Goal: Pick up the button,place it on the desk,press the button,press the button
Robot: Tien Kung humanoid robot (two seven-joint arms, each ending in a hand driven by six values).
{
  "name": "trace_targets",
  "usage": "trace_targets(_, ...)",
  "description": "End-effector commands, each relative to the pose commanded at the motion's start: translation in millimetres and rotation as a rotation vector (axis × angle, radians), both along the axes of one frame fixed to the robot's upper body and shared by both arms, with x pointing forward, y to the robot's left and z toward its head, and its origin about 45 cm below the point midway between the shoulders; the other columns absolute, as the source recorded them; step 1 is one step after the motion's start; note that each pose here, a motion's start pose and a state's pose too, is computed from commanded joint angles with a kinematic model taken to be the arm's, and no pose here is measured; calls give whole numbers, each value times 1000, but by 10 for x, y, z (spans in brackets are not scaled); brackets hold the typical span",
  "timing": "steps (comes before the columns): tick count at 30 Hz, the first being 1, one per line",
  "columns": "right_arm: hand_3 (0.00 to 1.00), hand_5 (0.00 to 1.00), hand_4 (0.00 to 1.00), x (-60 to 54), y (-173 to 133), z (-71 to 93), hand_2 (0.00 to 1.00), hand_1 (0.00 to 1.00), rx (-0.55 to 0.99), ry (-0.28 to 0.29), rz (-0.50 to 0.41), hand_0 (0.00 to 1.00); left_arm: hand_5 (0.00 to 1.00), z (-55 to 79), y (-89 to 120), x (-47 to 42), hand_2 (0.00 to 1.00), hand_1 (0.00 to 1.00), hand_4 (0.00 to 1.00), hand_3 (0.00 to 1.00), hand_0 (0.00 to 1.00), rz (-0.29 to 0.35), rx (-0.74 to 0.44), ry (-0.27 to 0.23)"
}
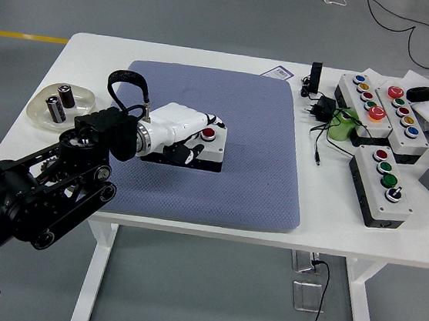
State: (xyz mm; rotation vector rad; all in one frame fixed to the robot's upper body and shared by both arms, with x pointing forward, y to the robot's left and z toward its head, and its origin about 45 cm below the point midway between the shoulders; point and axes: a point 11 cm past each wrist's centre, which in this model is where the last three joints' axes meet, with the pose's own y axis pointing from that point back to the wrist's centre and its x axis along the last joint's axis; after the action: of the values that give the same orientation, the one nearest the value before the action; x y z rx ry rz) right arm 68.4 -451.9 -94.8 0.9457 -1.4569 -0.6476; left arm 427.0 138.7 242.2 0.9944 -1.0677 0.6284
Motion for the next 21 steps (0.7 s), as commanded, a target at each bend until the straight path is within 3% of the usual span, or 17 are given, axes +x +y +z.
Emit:
trace_targets(9,635,244,235,-12,3,-3,553,532,0,3,1,636,2,-234,150,24,41,2,456,897,49,45,64,60)
trace_targets(17,635,244,235,-26,3,-5,554,532,0,6,0,637,2,-332,161,-25,41,2,459,896,49,33,113,98)
trace_targets(21,635,244,235,-33,3,-6,554,532,0,7,-2,637,2,-299,148,-24,41,2,466,894,48,34,95,87)
